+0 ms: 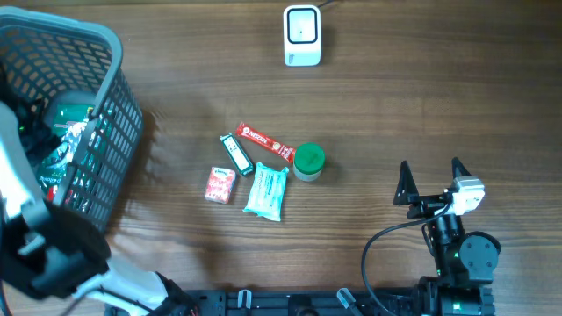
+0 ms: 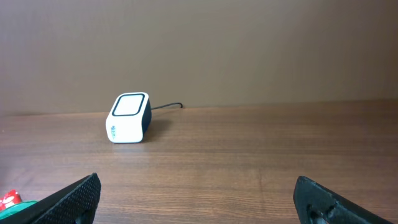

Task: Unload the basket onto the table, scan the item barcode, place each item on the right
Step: 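Reach into the basket and grasp the green 3M gloves pack, then lay the gloves pack on the table and withdraw the left arm, then move the right gripper over the green-lidded jar, then lower the right gripper and grasp the jar around its body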

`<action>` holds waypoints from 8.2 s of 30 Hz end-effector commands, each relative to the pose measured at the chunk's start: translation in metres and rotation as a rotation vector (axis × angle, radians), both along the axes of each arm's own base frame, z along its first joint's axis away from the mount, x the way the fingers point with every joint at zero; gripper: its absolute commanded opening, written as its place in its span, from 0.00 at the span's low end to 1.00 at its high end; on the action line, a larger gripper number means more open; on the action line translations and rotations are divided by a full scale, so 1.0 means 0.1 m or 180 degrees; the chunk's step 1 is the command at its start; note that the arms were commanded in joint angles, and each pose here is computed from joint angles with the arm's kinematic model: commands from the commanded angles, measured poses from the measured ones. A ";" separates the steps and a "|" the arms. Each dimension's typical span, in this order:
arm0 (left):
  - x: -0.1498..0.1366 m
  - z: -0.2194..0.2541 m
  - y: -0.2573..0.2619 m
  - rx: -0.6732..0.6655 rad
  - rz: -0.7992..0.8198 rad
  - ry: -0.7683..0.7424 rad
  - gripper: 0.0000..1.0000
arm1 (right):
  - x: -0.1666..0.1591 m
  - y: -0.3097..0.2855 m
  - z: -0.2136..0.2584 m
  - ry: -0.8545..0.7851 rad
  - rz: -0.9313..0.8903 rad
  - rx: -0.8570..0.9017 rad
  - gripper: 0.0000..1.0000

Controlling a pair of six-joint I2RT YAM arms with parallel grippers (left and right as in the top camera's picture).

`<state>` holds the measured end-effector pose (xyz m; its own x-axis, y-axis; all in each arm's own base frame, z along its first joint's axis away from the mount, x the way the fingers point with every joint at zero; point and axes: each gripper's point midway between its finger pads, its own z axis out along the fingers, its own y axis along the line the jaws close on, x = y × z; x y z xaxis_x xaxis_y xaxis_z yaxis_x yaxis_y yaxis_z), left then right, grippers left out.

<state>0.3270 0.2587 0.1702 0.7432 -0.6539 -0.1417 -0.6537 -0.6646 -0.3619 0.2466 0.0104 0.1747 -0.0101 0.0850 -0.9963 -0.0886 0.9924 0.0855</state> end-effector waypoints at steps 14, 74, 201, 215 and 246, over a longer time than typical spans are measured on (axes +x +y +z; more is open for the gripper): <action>0.06 -1.70 -0.17 -0.0895 0.0061 0.0815 1.00 | 0.00 0.00 0.02 -0.0027 -0.0010 -0.0022 1.00; -0.05 0.17 -3.45 0.2336 -0.5206 0.0309 1.00 | 0.00 0.00 0.02 -0.0027 -0.0010 -0.0022 1.00; -1.65 0.31 -2.58 0.3425 -0.5485 -0.0849 1.00 | 0.56 2.07 -1.34 0.5241 0.0048 -0.0294 0.67; -1.78 0.05 -2.57 0.3117 -0.5674 -0.0582 1.00 | 0.58 1.55 -0.76 0.5347 0.0748 -0.1127 1.00; -1.78 0.05 -2.57 0.3117 -0.5674 -0.0582 1.00 | 0.63 1.39 -1.20 0.4415 -0.3413 0.2648 0.97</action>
